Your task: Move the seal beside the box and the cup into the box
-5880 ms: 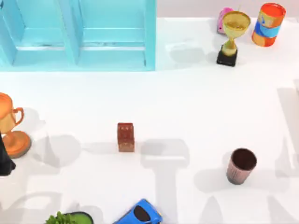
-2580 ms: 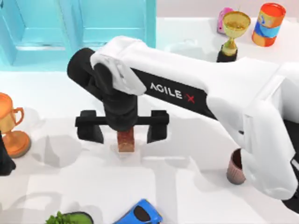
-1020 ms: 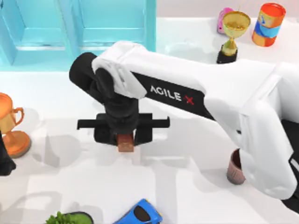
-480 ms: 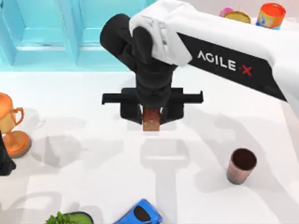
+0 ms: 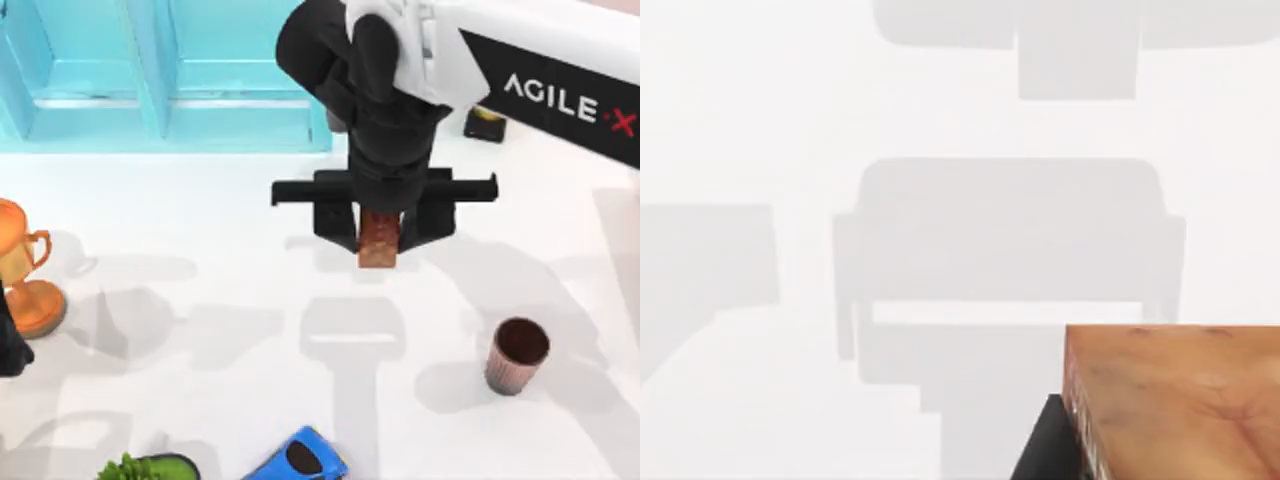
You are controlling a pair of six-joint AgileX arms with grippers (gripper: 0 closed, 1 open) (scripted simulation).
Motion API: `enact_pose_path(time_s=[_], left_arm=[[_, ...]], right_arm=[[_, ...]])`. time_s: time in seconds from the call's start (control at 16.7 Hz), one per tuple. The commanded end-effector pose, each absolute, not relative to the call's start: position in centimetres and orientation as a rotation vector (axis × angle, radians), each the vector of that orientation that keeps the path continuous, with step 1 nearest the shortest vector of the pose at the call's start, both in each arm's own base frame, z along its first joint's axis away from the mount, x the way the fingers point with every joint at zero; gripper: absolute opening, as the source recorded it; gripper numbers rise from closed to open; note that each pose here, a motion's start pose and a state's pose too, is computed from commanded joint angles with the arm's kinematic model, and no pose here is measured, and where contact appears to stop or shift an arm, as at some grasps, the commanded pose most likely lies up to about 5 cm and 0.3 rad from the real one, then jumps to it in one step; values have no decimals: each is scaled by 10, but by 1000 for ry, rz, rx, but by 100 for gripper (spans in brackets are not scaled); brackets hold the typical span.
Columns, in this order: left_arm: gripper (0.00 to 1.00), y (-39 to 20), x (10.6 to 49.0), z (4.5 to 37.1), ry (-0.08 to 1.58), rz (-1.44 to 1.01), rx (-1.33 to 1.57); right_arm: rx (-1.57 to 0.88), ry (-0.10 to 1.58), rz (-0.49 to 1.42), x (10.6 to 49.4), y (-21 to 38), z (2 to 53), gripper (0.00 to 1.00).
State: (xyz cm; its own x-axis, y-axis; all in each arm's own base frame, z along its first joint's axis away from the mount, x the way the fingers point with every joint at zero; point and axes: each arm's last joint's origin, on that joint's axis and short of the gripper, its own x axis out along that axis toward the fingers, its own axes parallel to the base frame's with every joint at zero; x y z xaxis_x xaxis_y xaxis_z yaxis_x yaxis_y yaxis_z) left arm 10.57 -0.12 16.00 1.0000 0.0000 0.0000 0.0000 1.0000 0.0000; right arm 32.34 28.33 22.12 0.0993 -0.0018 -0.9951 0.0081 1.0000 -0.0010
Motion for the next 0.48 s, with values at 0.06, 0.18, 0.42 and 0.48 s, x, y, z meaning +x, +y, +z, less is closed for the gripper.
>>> enact_pose_path(time_s=[0.06, 0.18, 0.42, 0.48], left_arm=[[100, -1, 106, 160, 0, 0, 0], [100, -1, 106, 160, 0, 0, 0], [100, -1, 106, 160, 0, 0, 0], [100, -1, 106, 160, 0, 0, 0]], right_arm=[[3, 1470, -5, 323, 286, 220, 0], [4, 1470, -5, 325, 279, 222, 0], [1, 1476, -1, 342, 218, 230, 0], [0, 1478, 0, 346, 195, 233, 0]])
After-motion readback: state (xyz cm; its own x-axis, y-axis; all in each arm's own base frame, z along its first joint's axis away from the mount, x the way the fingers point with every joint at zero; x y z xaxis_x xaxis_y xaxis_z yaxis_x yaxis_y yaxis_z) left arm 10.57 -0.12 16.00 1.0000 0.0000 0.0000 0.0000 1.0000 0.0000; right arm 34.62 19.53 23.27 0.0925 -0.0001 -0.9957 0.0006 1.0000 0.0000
